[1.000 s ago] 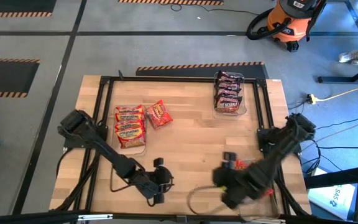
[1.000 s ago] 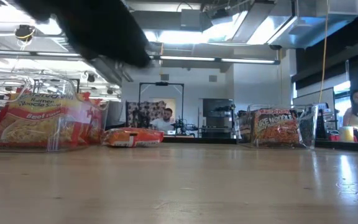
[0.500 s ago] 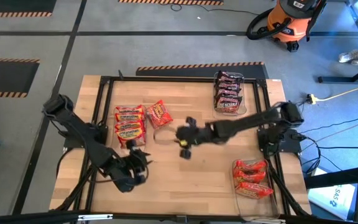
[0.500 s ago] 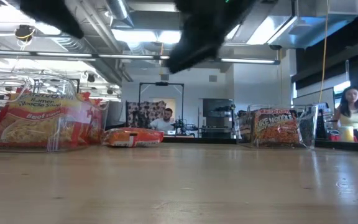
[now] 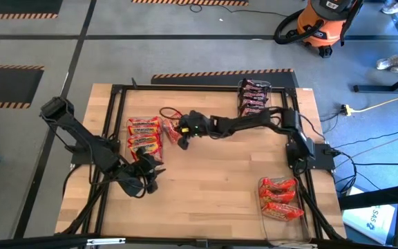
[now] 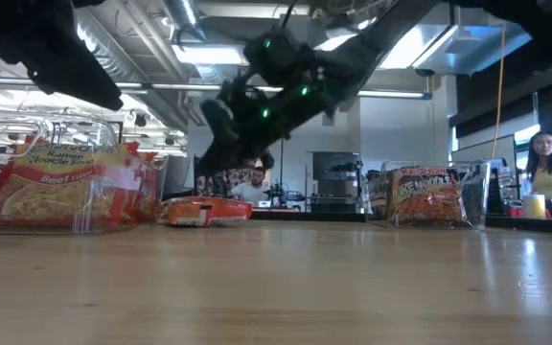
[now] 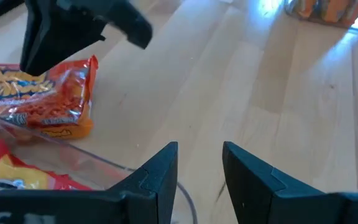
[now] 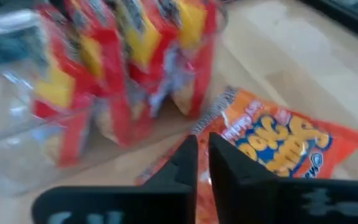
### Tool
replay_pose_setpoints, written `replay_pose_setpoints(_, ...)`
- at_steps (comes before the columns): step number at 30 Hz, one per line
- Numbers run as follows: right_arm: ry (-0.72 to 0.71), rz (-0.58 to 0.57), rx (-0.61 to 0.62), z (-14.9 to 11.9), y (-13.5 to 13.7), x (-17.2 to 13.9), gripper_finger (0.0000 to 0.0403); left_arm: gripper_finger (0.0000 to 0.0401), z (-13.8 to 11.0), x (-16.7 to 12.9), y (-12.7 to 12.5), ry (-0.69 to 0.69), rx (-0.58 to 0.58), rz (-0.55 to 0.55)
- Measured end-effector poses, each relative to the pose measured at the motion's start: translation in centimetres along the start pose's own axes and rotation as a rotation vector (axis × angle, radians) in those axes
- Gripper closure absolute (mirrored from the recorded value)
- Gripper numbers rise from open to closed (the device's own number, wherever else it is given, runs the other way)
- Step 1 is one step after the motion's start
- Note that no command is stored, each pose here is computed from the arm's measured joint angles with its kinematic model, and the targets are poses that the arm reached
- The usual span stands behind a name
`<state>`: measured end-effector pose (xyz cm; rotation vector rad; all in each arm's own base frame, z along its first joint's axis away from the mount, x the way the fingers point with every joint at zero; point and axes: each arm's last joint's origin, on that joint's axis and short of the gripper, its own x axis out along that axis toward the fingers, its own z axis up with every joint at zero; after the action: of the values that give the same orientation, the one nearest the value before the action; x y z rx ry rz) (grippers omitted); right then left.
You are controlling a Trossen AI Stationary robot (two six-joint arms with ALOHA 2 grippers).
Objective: Sort Maruchan noodles
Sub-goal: Put the orange noodle pack into the bottom transparent bin
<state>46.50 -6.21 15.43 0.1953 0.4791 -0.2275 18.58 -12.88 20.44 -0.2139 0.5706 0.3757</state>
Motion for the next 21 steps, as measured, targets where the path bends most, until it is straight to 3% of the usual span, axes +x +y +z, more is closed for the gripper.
replay_pose_setpoints(5,0.063,-0.037,-0.033,-1.3,-0.7,1.8,0.0397,0.028,-0.1,0.1,-0.1,-0.006,-0.014,-0.012)
replay_pose_setpoints(10,0.186,-0.07,-0.114,-2.0,-0.2,1.0,0.0392,0.028,0.1,0.1,-0.3,-0.015,-0.031,-0.027)
replay_pose_setpoints(21,0.405,-0.002,-0.278,-2.9,6.2,-2.9,0.0391,0.028,0.3,0.1,-0.6,-0.034,-0.067,-0.053)
